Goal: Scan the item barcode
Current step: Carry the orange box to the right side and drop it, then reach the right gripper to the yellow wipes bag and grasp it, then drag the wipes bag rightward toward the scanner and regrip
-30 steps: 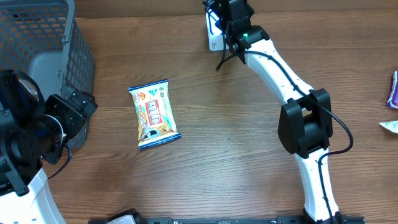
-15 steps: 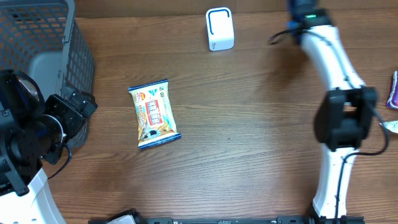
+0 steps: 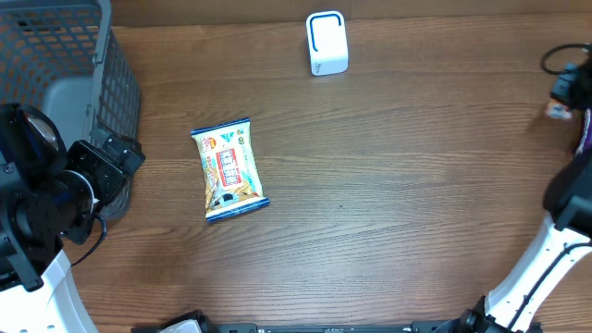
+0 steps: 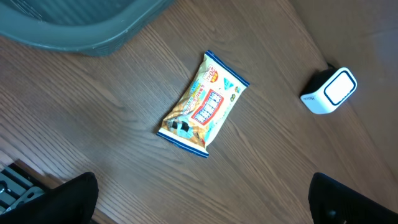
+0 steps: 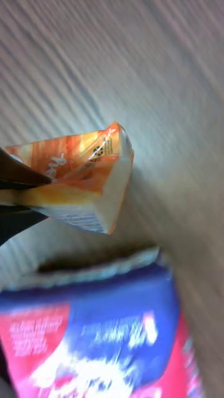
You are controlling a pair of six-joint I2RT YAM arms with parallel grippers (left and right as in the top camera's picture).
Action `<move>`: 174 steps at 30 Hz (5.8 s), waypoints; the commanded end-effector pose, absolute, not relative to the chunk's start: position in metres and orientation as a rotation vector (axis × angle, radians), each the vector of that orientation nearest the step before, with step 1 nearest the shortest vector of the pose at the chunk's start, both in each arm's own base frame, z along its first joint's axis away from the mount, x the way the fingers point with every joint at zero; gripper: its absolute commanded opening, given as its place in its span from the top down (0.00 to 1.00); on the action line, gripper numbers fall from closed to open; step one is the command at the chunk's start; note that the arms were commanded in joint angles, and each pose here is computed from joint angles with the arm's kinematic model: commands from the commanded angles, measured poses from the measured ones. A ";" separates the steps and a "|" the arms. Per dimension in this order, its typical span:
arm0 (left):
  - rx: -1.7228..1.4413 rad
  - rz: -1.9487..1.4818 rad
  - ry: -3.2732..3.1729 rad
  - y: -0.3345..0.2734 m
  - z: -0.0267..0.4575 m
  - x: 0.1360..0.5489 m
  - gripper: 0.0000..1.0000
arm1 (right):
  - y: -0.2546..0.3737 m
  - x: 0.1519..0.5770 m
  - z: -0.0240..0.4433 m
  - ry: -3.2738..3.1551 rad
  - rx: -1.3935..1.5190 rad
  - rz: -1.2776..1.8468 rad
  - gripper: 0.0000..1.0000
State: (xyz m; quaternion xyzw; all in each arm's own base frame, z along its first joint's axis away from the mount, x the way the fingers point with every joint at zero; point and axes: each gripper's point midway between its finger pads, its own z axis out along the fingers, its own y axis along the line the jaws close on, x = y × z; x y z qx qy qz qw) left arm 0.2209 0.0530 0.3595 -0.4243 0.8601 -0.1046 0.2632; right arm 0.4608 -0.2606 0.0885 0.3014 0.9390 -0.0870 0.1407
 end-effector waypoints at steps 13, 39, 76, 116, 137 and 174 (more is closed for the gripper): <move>-1.139 -0.279 2.321 0.054 0.361 0.220 0.00 | -0.287 0.428 0.050 2.663 1.058 -0.056 0.96; -1.139 -0.279 2.320 0.054 0.361 0.220 0.00 | -0.223 0.473 0.246 2.297 0.806 0.446 0.00; -1.139 -0.279 2.320 0.054 0.361 0.220 0.00 | 0.404 0.354 0.059 2.909 -0.474 0.789 0.00; -1.139 -0.279 2.320 0.054 0.361 0.220 0.00 | 0.280 0.375 0.031 3.104 -0.209 0.008 0.96; -1.139 -0.279 2.320 0.054 0.361 0.220 0.00 | 0.146 0.351 0.095 3.200 -0.223 -0.589 0.00; -1.139 -0.279 2.320 0.054 0.361 0.220 0.00 | 0.194 0.375 0.013 3.107 0.089 -0.135 0.41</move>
